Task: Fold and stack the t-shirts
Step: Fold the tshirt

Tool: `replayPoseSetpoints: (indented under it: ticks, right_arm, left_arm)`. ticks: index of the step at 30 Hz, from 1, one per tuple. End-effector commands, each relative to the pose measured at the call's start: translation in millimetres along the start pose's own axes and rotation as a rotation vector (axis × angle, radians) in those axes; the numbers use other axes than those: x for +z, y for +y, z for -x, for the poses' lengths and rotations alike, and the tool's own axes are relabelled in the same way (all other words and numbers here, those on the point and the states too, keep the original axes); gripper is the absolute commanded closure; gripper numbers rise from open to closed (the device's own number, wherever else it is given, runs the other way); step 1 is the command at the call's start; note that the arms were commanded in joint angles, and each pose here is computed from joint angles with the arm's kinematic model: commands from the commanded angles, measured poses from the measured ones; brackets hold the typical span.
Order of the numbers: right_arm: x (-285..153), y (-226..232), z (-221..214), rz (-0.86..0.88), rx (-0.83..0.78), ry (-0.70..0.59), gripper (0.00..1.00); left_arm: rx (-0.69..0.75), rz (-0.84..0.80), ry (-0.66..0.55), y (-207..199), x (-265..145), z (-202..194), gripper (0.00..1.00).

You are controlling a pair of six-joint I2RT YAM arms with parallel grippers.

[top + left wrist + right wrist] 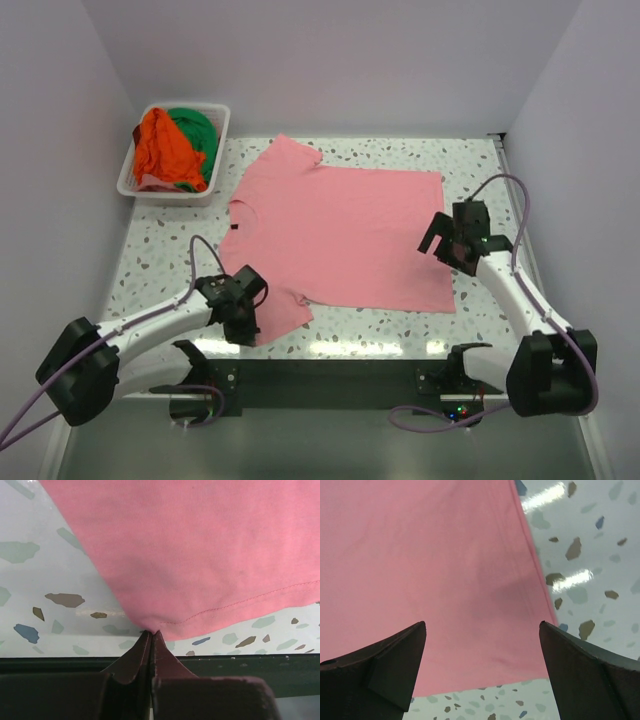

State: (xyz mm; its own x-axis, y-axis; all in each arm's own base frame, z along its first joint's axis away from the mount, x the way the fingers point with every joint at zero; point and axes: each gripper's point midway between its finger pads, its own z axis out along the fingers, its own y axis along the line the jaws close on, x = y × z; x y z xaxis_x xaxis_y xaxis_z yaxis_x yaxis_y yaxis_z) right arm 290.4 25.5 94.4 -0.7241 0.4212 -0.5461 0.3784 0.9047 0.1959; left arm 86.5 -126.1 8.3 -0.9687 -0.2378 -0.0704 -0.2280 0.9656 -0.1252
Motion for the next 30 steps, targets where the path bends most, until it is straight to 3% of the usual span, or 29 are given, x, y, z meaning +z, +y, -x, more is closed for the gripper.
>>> replayPoseSetpoints:
  ticks: [1, 15, 21, 30]
  right_arm:
    - [-20.2, -26.9, -15.0, -0.112, 0.152, -0.024, 0.01]
    - [-23.4, -56.0, -96.8, -0.117, 0.476, 0.013, 0.04]
    - [-15.4, -60.3, -95.8, -0.111, 0.510, -0.042, 0.13]
    - [0.6, -70.8, -115.6, -0.181, 0.507, 0.016, 0.20]
  left_arm:
    - [0.023, -0.065, -0.069, -11.4, 2.9, 12.0, 1.00]
    - [0.103, -0.196, -0.144, -29.2, -17.5, 21.4, 1.00]
    - [0.118, -0.222, -0.168, -31.5, -21.4, 23.4, 1.00]
    - [0.133, -0.214, -0.158, -33.1, -21.1, 24.0, 1.00]
